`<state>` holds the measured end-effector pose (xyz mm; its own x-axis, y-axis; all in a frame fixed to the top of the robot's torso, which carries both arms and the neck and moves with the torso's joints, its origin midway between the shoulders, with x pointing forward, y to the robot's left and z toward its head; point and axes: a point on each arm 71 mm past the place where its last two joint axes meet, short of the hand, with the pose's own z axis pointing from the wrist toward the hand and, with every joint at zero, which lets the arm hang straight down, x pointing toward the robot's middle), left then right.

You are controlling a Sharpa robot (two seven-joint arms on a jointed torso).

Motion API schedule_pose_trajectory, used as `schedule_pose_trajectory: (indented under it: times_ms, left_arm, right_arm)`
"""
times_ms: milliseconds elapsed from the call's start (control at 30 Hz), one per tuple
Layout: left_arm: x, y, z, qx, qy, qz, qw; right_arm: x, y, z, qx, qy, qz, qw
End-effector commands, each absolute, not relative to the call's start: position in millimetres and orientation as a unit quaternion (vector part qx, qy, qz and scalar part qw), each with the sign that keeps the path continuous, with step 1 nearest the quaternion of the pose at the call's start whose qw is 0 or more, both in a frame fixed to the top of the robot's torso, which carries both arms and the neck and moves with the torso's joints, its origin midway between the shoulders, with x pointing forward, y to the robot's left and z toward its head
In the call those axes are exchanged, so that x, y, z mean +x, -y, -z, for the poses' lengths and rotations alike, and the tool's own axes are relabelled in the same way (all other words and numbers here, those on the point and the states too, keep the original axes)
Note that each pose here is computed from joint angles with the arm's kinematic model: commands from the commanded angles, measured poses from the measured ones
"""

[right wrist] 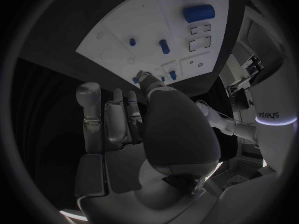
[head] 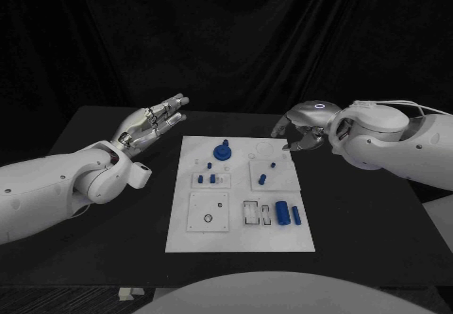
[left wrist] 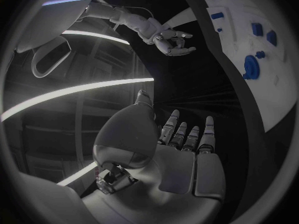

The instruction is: Assemble the parts on the task board

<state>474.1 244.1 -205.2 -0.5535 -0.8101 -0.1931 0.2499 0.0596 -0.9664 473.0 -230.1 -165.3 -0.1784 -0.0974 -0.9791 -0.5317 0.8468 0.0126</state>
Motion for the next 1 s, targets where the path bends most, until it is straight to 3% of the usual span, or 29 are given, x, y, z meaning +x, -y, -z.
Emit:
schedule_pose_trajectory:
  times_ms: [33,1000]
  left_arm:
    - [469.8,-240.4,201.7,-0.257,-0.555,0.702,0.365]
    - [462.2,-236.1,213.1,-0.268,-0.564,0.705,0.336]
  right_arm:
    - [474,235,177,-0.227,-0.770,-0.139,0.580]
    - [474,231,234,-0.224,-0.769,-0.174,0.572]
